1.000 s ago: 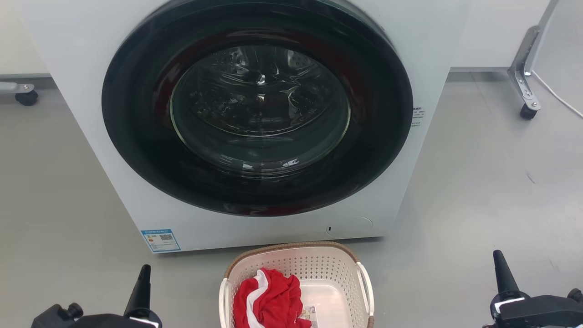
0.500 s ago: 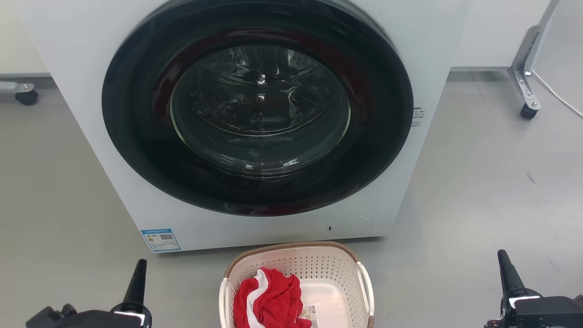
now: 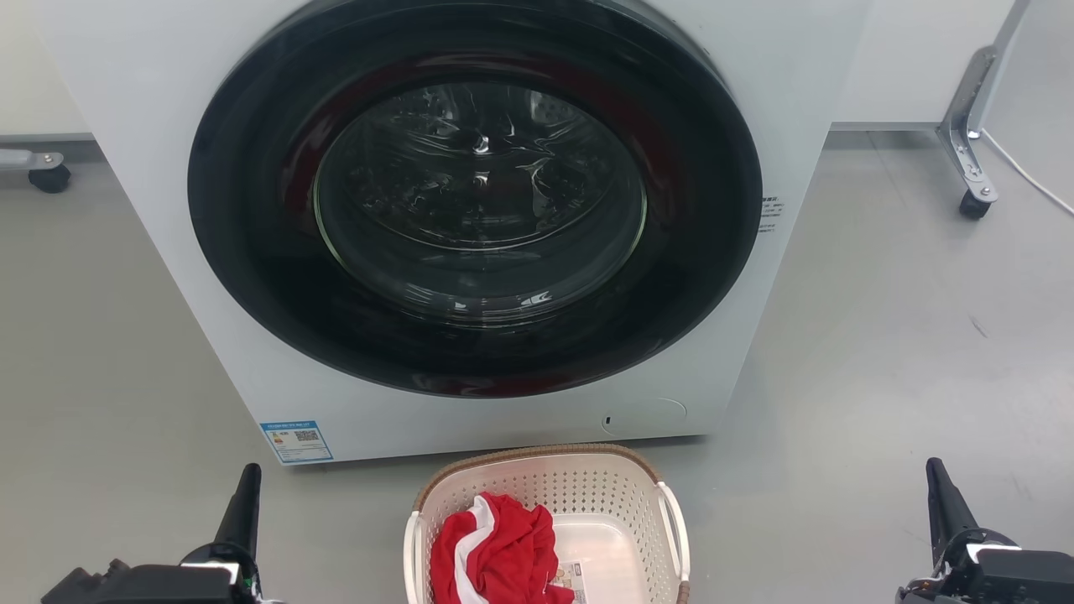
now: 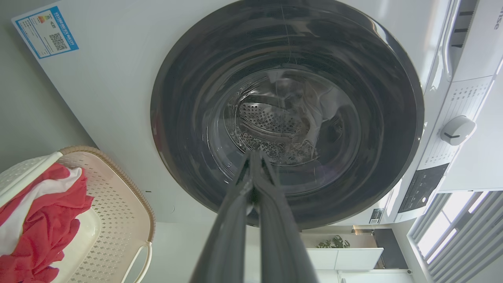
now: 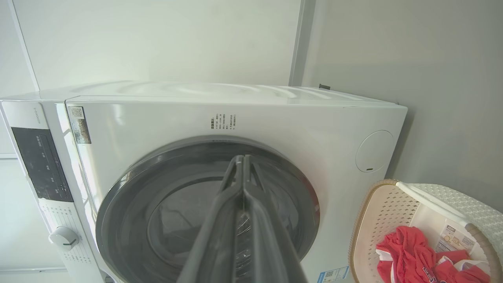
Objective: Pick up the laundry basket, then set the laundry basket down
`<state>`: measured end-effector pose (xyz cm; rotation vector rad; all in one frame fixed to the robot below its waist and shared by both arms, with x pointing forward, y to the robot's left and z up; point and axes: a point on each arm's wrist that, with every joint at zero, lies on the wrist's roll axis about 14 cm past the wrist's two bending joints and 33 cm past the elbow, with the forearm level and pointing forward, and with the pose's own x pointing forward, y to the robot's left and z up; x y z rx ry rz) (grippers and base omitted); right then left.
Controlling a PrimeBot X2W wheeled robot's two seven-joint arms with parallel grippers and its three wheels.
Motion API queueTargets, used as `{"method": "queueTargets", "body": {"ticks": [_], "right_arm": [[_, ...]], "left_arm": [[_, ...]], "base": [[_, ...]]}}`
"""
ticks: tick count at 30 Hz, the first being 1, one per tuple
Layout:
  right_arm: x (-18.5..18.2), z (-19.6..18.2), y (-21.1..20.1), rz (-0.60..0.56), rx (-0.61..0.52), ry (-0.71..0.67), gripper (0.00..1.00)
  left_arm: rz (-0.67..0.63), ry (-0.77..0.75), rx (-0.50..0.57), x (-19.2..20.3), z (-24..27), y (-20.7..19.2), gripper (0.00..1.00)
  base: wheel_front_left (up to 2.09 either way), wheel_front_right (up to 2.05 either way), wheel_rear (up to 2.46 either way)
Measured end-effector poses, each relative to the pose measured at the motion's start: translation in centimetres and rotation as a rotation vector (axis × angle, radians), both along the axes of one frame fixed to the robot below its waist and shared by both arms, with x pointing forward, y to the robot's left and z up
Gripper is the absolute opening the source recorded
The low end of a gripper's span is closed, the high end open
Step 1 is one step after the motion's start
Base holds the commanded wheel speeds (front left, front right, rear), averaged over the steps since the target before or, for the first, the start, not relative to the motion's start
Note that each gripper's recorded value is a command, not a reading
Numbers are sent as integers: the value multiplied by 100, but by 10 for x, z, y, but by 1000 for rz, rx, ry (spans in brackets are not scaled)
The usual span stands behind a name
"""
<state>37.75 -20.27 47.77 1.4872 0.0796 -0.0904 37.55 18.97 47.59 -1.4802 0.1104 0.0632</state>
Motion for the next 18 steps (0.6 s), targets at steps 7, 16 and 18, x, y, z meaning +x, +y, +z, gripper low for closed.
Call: {"method": "queueTargets", "body": {"ticks": [7,16,18], "right_arm": [[2,3,-3,-17,83,-22,0],[3,5,-3,-17,84,-27,0],[3,5,-2,-17,84,-27,0]], "left_arm": [[13,-16,-84,3,3,2,0],[15,-16,-91,3,3,2,0],[15,-16,-91,3,3,2,0]], "base": [[0,0,0],[0,0,0],[0,0,0]]}}
